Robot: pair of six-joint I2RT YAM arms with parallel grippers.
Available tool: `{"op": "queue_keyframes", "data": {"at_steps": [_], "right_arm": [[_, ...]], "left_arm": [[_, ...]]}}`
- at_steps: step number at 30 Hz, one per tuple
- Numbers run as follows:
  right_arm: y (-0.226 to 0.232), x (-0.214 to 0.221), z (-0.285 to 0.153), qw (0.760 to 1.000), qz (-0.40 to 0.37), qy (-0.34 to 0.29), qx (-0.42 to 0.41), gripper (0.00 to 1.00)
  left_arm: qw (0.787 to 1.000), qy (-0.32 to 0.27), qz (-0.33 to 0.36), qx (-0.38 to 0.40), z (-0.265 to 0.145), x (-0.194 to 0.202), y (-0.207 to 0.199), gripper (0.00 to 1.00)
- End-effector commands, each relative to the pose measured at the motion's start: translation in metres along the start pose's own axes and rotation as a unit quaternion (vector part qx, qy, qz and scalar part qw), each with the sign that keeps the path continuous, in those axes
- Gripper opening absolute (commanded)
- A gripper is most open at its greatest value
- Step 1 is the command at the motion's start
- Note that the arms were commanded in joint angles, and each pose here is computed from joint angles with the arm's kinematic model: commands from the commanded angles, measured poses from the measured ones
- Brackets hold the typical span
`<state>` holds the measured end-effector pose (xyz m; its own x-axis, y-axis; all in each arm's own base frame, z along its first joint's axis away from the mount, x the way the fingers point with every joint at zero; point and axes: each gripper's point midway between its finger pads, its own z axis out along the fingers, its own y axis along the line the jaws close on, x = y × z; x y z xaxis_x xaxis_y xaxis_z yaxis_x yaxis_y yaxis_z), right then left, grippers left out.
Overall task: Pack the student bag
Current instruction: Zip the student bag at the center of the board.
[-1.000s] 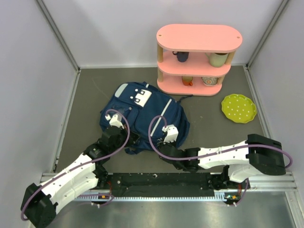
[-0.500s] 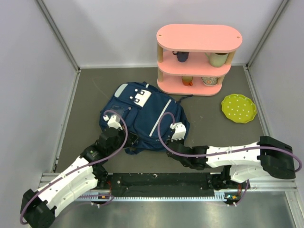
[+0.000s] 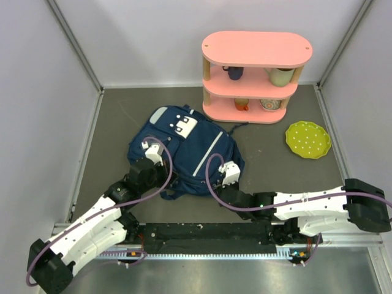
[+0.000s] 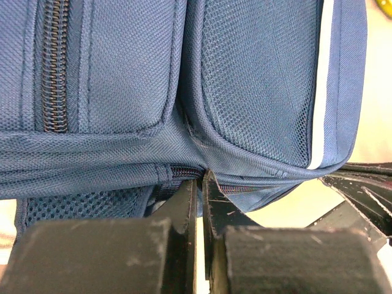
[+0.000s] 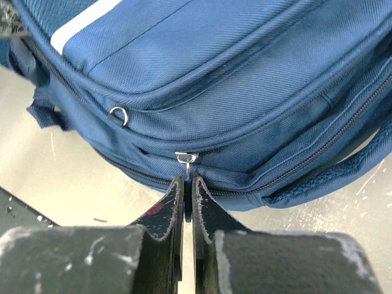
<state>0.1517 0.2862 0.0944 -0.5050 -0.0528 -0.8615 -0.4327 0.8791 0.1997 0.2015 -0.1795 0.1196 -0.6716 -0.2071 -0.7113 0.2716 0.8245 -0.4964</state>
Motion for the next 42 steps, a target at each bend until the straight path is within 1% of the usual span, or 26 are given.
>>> {"op": "queue_keyframes", "data": {"at_steps": [1,2,3,4,5,6,7,9,10,11,12,13,14,15,19,21,24,26,29,30,32,33,35,36,39,42], "right_arm": [[0.015,0.001,-0.01,0.999,-0.033,-0.006,-0.015,0.0],[0.019,0.001,-0.011,0.999,-0.031,-0.005,-0.021,0.0],[0.023,0.002,-0.011,0.999,-0.032,-0.004,-0.027,0.0],[0.027,0.007,-0.012,0.999,-0.04,0.001,-0.032,0.0],[0.033,0.002,-0.012,0.999,-0.029,-0.007,-0.04,0.0],[0.037,0.001,-0.012,0.999,-0.019,-0.007,-0.044,0.0],[0.038,0.002,-0.011,0.999,-0.017,-0.006,-0.046,0.0],[0.037,0.001,-0.011,0.999,-0.011,-0.009,-0.043,0.0],[0.035,0.002,-0.011,0.999,-0.009,-0.011,-0.042,0.0],[0.033,0.002,-0.012,0.999,-0.005,-0.012,-0.039,0.0],[0.031,0.001,-0.012,0.999,-0.002,-0.016,-0.036,0.0],[0.028,0.001,-0.013,0.999,0.0,-0.018,-0.034,0.0],[0.027,0.0,-0.013,0.999,0.005,-0.019,-0.035,0.0],[0.026,0.001,-0.013,0.999,0.004,-0.018,-0.034,0.0],[0.023,0.0,-0.014,0.999,0.01,-0.02,-0.034,0.0],[0.021,0.0,-0.015,0.999,0.013,-0.02,-0.033,0.0],[0.018,0.0,-0.013,0.999,0.019,-0.021,-0.029,0.0],[0.017,-0.001,-0.013,0.999,0.023,-0.021,-0.028,0.0],[0.016,-0.005,-0.013,0.999,0.026,-0.024,-0.028,0.0],[0.017,-0.005,-0.013,0.999,0.027,-0.024,-0.028,0.0],[0.017,-0.008,-0.012,0.999,0.03,-0.025,-0.027,0.0],[0.016,-0.008,-0.011,0.999,0.031,-0.025,-0.027,0.0],[0.016,-0.01,-0.011,0.999,0.032,-0.026,-0.026,0.0],[0.017,-0.01,-0.011,0.999,0.031,-0.027,-0.027,0.0],[0.017,-0.01,-0.012,0.999,0.032,-0.026,-0.029,0.0],[0.016,-0.008,-0.013,0.999,0.033,-0.025,-0.031,0.0]], "left_arm": [[0.997,-0.007,0.074,0.009,-0.012,-0.028,-0.013,0.0],[0.998,-0.011,0.068,-0.003,-0.014,-0.031,-0.01,0.01],[0.997,-0.032,0.058,-0.04,-0.016,-0.043,-0.001,0.09],[0.997,-0.023,0.029,-0.067,-0.02,-0.037,0.008,0.37],[0.996,-0.03,0.011,-0.082,-0.023,-0.039,0.012,0.57],[0.996,-0.028,-0.007,-0.09,-0.025,-0.036,0.015,0.67],[0.995,-0.026,-0.043,-0.086,-0.026,-0.031,0.012,0.83],[0.995,-0.015,-0.083,-0.051,-0.031,-0.017,0.004,0.89],[0.992,-0.036,-0.123,-0.014,-0.035,-0.022,-0.009,0.99],[0.99,-0.022,-0.142,-0.009,-0.029,-0.003,-0.003,0.99],[0.982,-0.013,-0.185,0.015,-0.028,0.005,-0.01,0.99],[0.977,-0.041,-0.204,0.05,-0.033,-0.002,-0.019,0.99],[0.973,-0.031,-0.222,0.048,-0.025,0.016,-0.01,0.99],[0.966,-0.04,-0.247,0.058,-0.025,0.016,-0.011,0.99],[0.956,-0.055,-0.276,0.076,-0.026,0.021,-0.009,0.99],[0.95,-0.069,-0.297,0.07,-0.023,0.016,-0.008,0.99],[0.944,-0.082,-0.311,0.072,-0.017,0.011,-0.013,0.99],[0.939,-0.098,-0.315,0.099,-0.017,0.001,-0.029,0.99],[0.94,-0.094,-0.315,0.094,-0.012,0.004,-0.045,0.99],[0.941,-0.081,-0.311,0.105,-0.012,0.009,-0.06,0.99],[0.937,-0.096,-0.321,0.095,-0.011,0.008,-0.065,0.99],[0.937,-0.087,-0.321,0.102,-0.009,0.016,-0.073,0.99],[0.931,-0.101,-0.336,0.102,-0.004,0.016,-0.073,0.99],[0.921,-0.113,-0.349,0.133,-0.007,0.01,-0.082,0.99],[0.909,-0.143,-0.357,0.161,-0.008,-0.001,-0.092,0.97],[0.907,-0.153,-0.355,0.167,-0.006,-0.002,-0.096,0.96]]}}
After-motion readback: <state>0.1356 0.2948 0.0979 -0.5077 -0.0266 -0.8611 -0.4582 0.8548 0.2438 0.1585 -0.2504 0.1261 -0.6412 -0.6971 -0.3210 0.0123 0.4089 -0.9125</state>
